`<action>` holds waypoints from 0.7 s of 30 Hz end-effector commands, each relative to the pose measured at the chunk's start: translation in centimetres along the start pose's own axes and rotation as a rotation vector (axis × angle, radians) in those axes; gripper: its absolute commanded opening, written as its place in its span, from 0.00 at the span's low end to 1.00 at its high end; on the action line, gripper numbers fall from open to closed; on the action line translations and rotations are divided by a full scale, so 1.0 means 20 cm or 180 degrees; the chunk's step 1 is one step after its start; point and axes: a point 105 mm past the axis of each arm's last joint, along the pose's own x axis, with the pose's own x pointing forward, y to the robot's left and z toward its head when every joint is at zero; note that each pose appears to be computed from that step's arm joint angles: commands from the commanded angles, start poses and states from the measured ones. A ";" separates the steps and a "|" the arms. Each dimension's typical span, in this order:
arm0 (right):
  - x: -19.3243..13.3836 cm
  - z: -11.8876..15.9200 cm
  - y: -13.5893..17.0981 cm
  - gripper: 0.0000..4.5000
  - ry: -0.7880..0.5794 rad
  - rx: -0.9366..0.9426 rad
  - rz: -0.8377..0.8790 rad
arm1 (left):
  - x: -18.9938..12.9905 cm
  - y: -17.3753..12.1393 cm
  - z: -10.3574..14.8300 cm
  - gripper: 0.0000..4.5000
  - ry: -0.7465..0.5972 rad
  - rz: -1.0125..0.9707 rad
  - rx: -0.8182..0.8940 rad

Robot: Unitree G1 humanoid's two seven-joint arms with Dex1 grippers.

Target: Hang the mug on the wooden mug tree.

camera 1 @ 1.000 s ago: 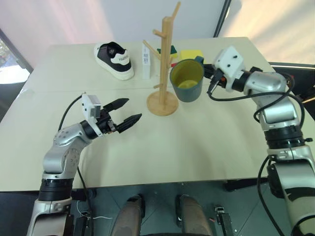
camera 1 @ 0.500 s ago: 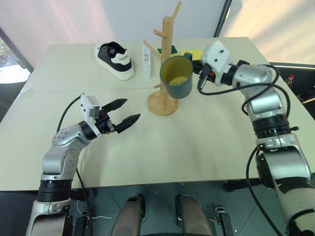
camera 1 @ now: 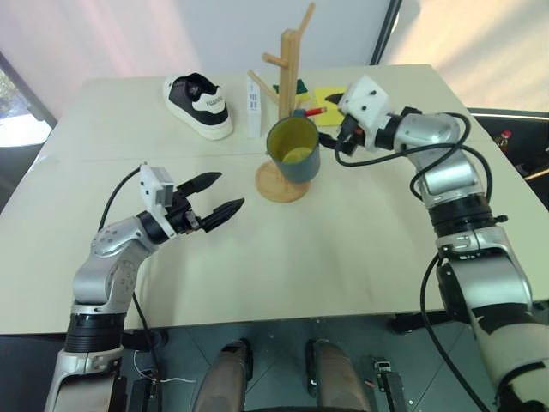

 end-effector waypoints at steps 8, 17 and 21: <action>-0.41 -0.07 -0.16 0.89 -0.0347 0.0545 -0.1006 | -0.09 0.19 -0.01 1.00 -0.0023 0.0897 0.0066; -0.50 -0.45 0.28 0.89 -0.0174 0.1840 -0.1070 | -0.32 0.36 -0.23 1.00 0.0259 0.1951 0.0003; -0.48 -0.52 0.38 0.89 -0.0184 0.2155 -0.1107 | -0.36 0.35 -0.28 1.00 0.0354 0.2032 0.0017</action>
